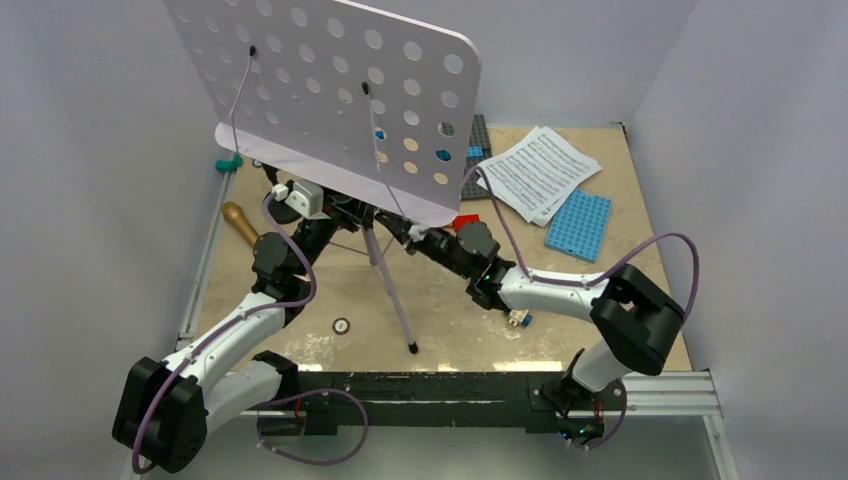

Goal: Pack up the instrument practice props

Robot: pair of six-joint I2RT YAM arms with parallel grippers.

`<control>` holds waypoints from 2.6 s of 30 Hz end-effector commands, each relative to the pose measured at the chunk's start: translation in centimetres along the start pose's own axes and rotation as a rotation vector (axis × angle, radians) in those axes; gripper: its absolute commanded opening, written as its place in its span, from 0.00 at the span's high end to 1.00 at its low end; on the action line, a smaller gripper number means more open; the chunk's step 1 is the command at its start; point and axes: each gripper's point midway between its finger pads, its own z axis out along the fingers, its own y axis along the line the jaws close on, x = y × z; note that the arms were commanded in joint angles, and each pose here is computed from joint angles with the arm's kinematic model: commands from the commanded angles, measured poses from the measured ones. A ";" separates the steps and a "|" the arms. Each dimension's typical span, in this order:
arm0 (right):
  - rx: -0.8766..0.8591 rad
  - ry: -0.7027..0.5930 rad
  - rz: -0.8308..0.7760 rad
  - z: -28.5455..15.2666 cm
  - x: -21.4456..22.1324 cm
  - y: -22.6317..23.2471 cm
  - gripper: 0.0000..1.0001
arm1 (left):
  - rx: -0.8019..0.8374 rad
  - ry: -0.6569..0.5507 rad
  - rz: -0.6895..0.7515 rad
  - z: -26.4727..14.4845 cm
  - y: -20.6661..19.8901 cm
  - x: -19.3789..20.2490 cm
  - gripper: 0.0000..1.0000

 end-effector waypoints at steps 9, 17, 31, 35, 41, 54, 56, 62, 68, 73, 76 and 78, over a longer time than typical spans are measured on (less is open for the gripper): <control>0.299 0.097 -0.327 -3.4 3.4 -1.6 0.84 | -0.023 0.048 -0.136 0.4 -0.4 0.8 1.00; 0.282 0.207 0.101 -6.5 2.5 0.2 0.26 | -0.028 0.031 -0.113 0.6 -0.3 0.0 1.00; -0.252 0.478 1.381 -5.8 0.3 2.2 0.19 | 0.027 0.015 -0.038 0.5 -1.5 -0.8 1.00; -0.290 0.449 1.489 -3.9 -2.2 1.3 0.19 | 0.045 0.020 0.000 0.6 -2.0 -0.6 1.00; -0.288 0.422 1.584 -1.5 -4.7 -0.1 0.21 | 0.041 0.027 0.013 0.5 -2.0 -0.3 1.00; -0.146 0.493 1.657 -0.2 -0.9 -1.9 0.34 | 0.042 0.024 0.023 0.4 -2.2 -0.3 1.00; -0.142 0.493 1.659 0.1 -0.9 -2.1 0.36 | 0.042 0.024 0.024 0.4 -2.2 -0.3 1.00; -0.147 0.490 1.649 0.7 -1.3 -2.4 0.54 | 0.045 0.026 0.025 0.3 -2.3 -0.2 1.00; -0.164 0.474 1.567 0.3 -2.4 -2.4 0.78 | 0.044 0.032 0.031 0.2 -2.3 -0.1 1.00; -0.206 0.484 1.424 -0.8 -2.8 -1.5 1.00 | 0.037 0.038 0.031 0.3 -2.3 0.1 1.00; -0.207 0.500 1.313 -1.5 -2.5 -0.9 1.00 | 0.036 0.041 0.029 0.4 -2.3 0.2 1.00; -0.186 0.531 1.309 -2.1 -1.7 -0.7 0.84 | 0.034 0.043 0.032 0.4 -2.2 0.3 1.00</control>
